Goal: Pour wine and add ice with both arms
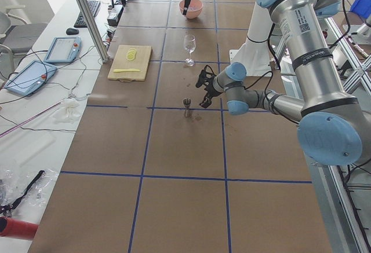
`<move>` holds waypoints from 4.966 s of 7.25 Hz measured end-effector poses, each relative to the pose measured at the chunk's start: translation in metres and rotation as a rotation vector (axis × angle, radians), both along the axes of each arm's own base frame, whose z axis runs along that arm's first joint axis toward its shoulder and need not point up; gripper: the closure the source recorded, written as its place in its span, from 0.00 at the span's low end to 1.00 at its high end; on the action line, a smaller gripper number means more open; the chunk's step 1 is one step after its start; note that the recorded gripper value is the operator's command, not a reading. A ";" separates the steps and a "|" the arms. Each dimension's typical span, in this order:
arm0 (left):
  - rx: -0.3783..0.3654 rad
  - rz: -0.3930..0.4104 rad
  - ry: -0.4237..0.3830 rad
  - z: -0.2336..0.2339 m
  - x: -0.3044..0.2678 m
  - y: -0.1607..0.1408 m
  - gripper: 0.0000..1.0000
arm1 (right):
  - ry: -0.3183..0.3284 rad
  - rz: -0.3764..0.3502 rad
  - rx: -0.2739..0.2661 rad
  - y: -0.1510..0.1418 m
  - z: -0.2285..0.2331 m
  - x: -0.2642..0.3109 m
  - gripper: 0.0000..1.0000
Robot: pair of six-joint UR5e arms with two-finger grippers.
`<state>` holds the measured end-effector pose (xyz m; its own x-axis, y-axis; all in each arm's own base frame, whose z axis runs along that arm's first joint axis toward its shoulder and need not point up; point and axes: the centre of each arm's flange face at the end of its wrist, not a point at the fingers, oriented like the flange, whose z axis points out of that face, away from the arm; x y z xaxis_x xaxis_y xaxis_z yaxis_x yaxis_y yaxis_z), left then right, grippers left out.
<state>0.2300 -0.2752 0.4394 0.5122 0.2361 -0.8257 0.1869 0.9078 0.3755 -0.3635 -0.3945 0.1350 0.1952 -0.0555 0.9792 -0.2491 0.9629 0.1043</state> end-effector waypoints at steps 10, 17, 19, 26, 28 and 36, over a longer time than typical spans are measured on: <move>-0.160 0.026 0.067 -0.055 -0.042 -0.070 0.00 | 0.090 -0.055 -0.036 0.023 -0.016 -0.089 1.00; -0.180 0.020 0.003 -0.055 -0.051 -0.077 0.00 | 0.094 -0.013 -0.026 0.017 -0.022 -0.090 0.00; -0.154 -0.006 -0.070 -0.068 -0.069 -0.103 0.00 | 0.137 -0.014 -0.046 0.025 -0.028 -0.069 0.00; -0.070 0.050 -0.347 -0.088 -0.193 -0.256 0.00 | 0.574 -0.149 -0.026 -0.058 0.077 0.076 0.00; -0.074 0.095 -0.326 -0.040 -0.247 -0.279 0.00 | 0.676 -0.245 -0.013 -0.104 0.160 0.155 0.00; -0.067 0.131 -0.253 0.050 -0.252 -0.298 0.00 | 0.673 -0.361 0.008 -0.137 0.363 0.361 0.00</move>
